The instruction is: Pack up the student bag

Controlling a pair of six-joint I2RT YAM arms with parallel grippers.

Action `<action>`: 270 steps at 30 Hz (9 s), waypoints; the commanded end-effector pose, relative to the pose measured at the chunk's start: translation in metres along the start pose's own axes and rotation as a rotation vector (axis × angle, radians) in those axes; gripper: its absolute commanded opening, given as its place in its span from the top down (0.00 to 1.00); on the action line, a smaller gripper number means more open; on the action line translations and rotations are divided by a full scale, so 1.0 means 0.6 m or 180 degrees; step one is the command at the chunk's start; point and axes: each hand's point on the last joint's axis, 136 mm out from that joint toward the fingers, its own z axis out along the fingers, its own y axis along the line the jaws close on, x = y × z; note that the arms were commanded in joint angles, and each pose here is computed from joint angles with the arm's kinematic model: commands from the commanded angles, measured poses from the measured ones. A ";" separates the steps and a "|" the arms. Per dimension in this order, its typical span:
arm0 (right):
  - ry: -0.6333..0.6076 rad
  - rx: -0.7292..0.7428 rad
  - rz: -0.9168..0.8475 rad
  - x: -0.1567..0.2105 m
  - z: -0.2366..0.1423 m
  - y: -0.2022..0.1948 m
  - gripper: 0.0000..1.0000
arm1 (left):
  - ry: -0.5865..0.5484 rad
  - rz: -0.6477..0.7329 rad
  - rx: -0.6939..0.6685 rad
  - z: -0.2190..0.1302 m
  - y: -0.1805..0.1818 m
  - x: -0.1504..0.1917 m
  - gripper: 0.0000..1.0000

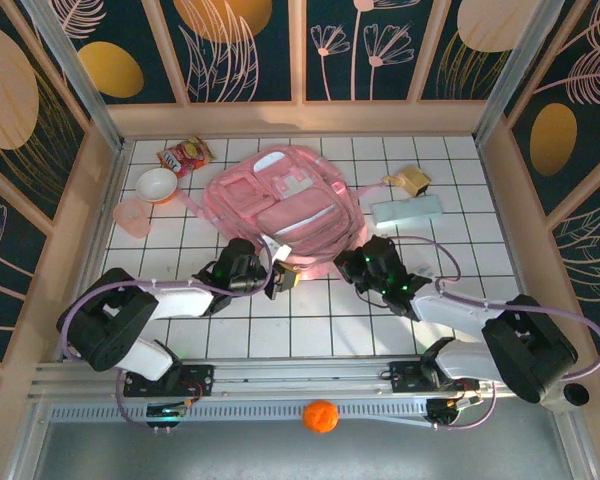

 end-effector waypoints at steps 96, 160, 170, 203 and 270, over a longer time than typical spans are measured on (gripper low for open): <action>-0.0292 0.0616 -0.3065 0.064 -0.027 0.103 0.58 | -0.0431 0.0990 -0.0060 -0.047 -0.059 -0.147 1.00; 0.0316 0.0689 -0.2687 0.025 0.004 0.052 0.93 | -0.0371 0.1025 -0.0160 -0.051 -0.050 -0.141 1.00; 0.0309 0.0884 -0.2787 0.014 -0.013 0.031 1.00 | -0.0286 0.1029 -0.0320 -0.050 -0.033 -0.131 1.00; 0.0998 0.0449 -0.2812 0.084 -0.012 0.031 1.00 | 0.0204 0.2206 -0.0252 -0.023 -0.036 -0.069 0.34; 0.0405 0.0554 -0.2334 -0.045 0.012 -0.010 1.00 | 0.0690 0.2719 0.0035 -0.078 -0.049 0.000 1.00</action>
